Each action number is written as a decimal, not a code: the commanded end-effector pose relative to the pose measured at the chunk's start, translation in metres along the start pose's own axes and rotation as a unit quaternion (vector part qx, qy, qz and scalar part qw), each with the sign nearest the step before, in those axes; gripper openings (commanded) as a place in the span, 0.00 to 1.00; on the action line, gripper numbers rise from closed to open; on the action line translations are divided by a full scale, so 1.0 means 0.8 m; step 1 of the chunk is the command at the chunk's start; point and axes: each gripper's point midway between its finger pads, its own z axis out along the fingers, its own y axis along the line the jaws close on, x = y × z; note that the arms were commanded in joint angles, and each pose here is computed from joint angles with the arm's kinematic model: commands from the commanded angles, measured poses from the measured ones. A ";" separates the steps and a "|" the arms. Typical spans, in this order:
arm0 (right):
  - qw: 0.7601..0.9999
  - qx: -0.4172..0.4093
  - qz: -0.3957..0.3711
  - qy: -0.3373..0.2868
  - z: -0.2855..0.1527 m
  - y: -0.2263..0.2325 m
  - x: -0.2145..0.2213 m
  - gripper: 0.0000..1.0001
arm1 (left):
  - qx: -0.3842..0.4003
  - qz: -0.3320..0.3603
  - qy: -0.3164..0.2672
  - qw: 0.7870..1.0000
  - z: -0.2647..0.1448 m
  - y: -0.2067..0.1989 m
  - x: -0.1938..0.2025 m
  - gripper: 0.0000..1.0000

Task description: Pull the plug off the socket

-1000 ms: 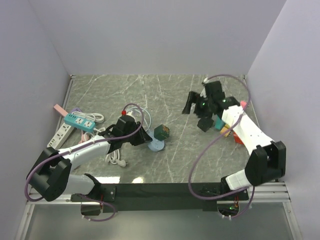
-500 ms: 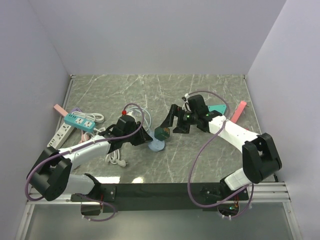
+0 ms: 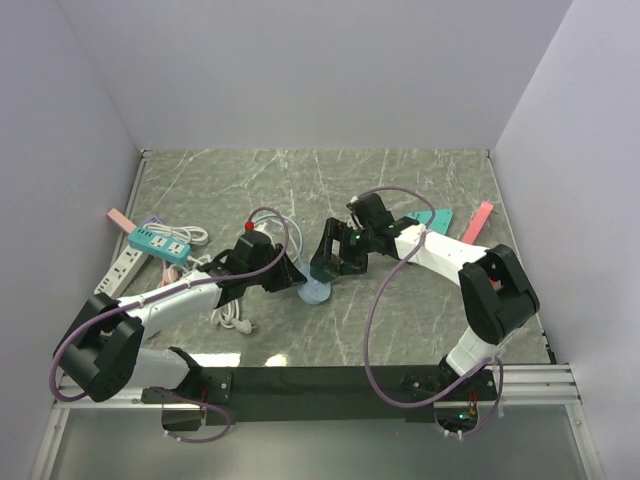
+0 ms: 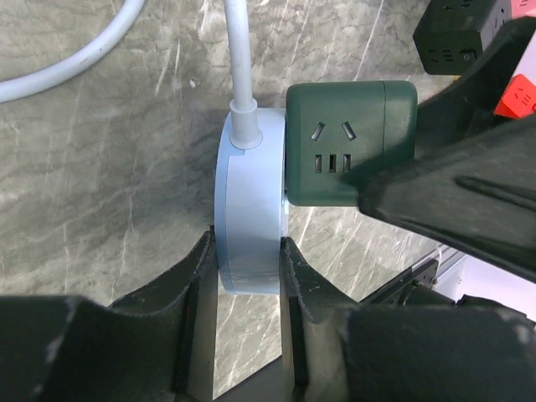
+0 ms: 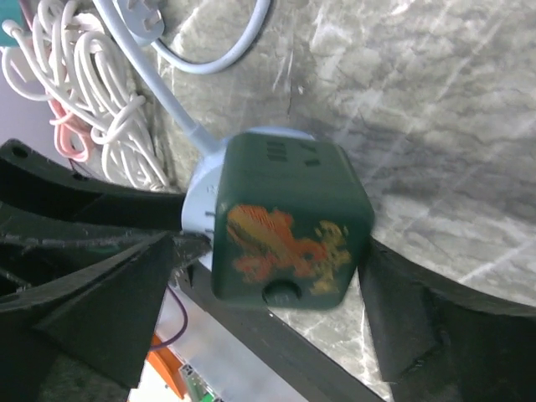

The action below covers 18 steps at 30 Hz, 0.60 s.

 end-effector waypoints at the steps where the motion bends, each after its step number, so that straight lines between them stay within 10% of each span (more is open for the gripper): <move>1: 1.000 -0.007 -0.005 -0.015 0.007 0.016 -0.017 0.92 | 0.065 0.004 -0.027 0.997 -0.007 -0.046 -0.019 0.01; 5: 1.000 -0.026 0.001 0.014 0.023 0.015 -0.008 0.66 | 0.064 0.007 -0.027 0.998 -0.007 -0.047 -0.018 0.01; 10: 0.999 -0.041 0.003 0.014 0.028 0.019 -0.009 0.05 | 0.062 0.010 -0.028 0.998 -0.007 -0.046 -0.018 0.01; 12: 0.999 -0.047 -0.003 0.018 0.027 0.022 -0.007 0.00 | 0.057 0.010 -0.027 0.998 -0.005 -0.042 -0.016 0.04; 15: 0.998 -0.054 -0.008 0.020 0.023 0.025 -0.005 0.00 | 0.049 0.006 -0.027 0.998 -0.001 -0.036 -0.015 0.54; 18: 0.998 -0.063 -0.010 0.025 0.020 0.029 -0.002 0.00 | 0.044 0.002 -0.025 0.999 0.004 -0.030 -0.012 0.64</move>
